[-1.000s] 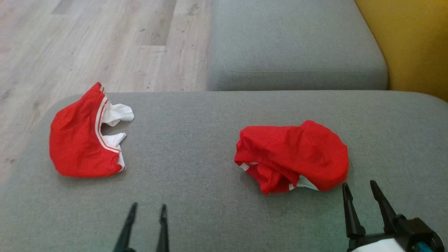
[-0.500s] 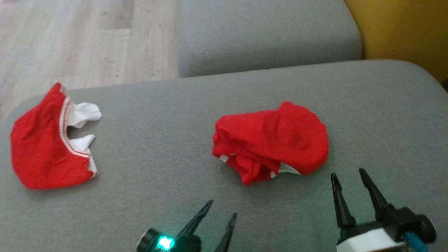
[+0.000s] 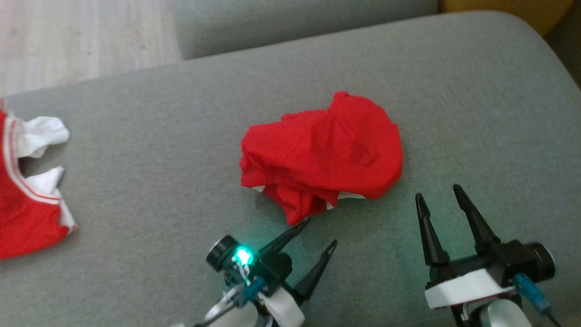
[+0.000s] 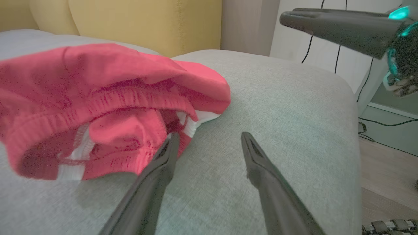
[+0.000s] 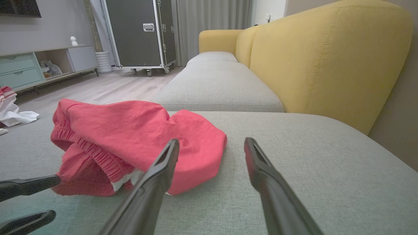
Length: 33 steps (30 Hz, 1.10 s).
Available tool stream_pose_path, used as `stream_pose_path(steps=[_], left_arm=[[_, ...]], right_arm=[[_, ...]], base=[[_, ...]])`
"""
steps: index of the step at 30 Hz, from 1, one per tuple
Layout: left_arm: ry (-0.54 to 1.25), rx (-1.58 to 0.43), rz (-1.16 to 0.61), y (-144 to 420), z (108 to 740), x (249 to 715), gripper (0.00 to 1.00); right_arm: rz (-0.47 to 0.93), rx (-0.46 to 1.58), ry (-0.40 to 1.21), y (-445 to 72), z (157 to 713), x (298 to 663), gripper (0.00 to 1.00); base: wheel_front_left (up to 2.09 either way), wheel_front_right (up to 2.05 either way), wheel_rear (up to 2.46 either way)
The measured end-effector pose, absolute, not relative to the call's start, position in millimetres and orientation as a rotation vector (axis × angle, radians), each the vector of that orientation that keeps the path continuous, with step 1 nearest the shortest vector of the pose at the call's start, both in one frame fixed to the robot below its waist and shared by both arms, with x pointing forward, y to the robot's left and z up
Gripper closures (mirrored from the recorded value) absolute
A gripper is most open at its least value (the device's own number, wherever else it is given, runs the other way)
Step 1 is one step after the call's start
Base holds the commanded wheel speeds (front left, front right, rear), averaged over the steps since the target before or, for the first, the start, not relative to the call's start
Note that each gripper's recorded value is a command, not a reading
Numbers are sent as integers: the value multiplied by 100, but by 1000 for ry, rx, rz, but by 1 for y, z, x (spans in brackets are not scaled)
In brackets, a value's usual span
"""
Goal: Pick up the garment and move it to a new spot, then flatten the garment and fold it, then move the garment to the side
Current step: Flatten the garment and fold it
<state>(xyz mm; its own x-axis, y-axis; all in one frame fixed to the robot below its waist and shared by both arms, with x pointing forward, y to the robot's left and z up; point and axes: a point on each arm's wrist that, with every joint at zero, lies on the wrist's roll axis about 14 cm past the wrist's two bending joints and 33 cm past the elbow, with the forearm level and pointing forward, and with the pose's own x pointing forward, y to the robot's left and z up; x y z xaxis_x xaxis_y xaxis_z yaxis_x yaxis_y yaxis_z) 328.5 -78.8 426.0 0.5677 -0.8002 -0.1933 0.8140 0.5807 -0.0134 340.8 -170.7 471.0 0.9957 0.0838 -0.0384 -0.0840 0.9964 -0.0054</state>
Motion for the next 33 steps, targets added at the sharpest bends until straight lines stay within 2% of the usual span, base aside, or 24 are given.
stream_pose_path(steps=[5,18,19,20,21,29,33], left_arm=[[216,67,-1009,-94,418,338,0],[253,117,-1006,-107,394,377,0],[251,118,-1009,-109,394,378,2],[251,121,-1011,-110,393,378,86],[253,127,-1017,-110,392,377,100],[232,145,-1070,-116,403,368,100],[152,141,-1125,-128,433,363,100]], right_arm=[[63,-13,60,-178,465,346,0],[23,-32,101,-193,453,359,0],[18,-33,103,-194,452,359,0],[14,-34,105,-195,452,358,0],[11,-34,105,-196,452,358,0],[-9,-27,62,-202,466,354,0],[-17,-14,24,-204,477,350,0]], base=[[0,0,0],[0,0,0],[0,0,0],[0,0,0],[0,0,0],[0,0,0],[0,0,0]])
